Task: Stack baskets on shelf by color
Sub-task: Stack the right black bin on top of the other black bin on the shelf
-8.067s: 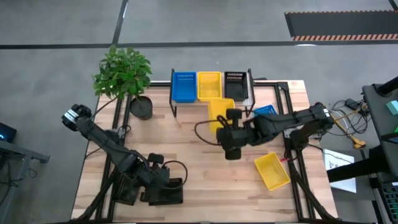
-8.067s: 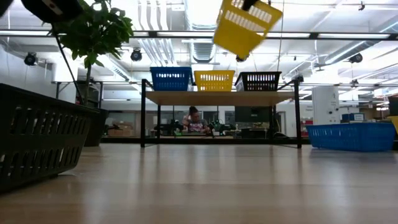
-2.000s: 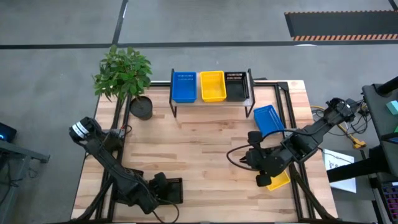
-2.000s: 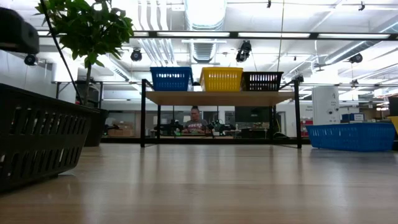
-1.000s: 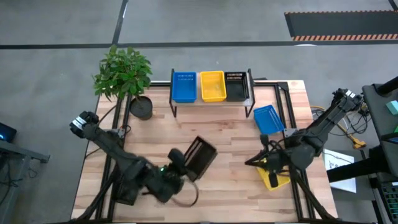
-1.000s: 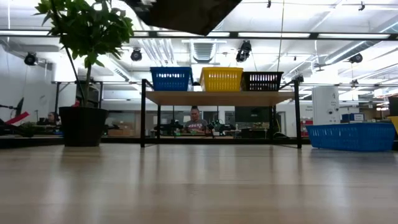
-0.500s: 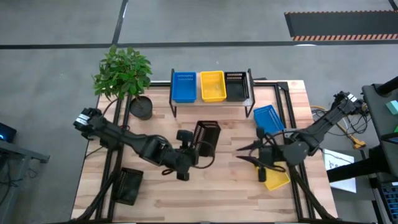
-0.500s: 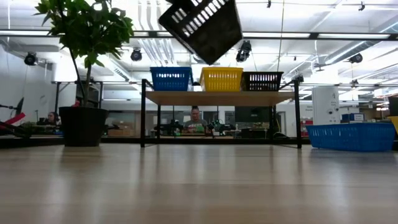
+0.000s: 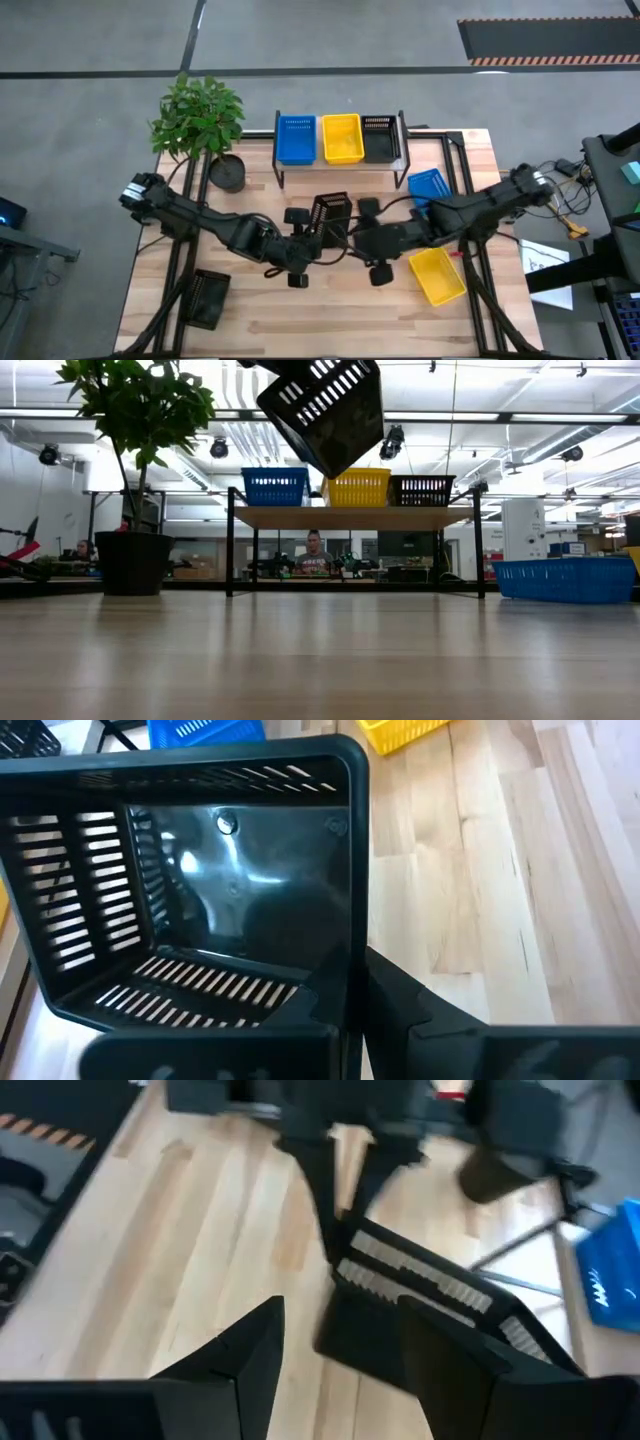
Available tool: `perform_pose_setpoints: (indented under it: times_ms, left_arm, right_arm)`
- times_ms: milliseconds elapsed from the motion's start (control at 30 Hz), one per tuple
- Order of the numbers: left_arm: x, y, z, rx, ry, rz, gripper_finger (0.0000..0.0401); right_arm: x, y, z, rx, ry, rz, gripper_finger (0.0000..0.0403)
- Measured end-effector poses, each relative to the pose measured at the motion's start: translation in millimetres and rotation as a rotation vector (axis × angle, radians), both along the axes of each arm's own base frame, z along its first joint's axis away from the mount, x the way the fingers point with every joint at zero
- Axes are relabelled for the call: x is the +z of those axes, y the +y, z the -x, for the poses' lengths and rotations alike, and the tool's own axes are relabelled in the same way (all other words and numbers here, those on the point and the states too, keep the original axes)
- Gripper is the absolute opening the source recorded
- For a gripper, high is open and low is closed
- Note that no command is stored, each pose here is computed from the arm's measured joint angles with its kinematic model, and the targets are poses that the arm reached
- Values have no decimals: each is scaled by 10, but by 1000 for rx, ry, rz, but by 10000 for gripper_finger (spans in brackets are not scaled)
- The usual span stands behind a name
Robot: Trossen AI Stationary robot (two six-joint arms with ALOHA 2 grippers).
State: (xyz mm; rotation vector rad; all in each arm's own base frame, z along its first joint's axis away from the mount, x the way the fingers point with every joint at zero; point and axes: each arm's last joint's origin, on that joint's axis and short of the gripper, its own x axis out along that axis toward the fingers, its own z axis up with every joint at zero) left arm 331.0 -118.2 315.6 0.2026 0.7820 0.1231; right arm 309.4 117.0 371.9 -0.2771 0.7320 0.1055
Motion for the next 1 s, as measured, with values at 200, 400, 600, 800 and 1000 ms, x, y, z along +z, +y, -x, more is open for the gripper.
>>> perform_pose_setpoints:
  times_ms: [200, 400, 600, 800, 1000]
  left_arm:
    - [-6, 0, 0, 0, 1, -1, 0]
    - [3, 9, -13, -1, -11, -6, 0]
    - [2, 12, -14, -14, -7, -23, 0]
    - [55, 3, -31, -34, -43, -27, 0]
    - [87, -8, -56, -61, -77, -32, 0]
  right_arm:
    - [44, -5, -300, 47, 59, 27, 183]
    - [-21, 28, -504, 39, 136, 56, 183]
    - [-87, 15, -601, 5, 217, 70, 183]
    - [-144, -2, -621, -6, 258, 79, 182]
    - [-164, -45, -620, -17, 281, 79, 170]
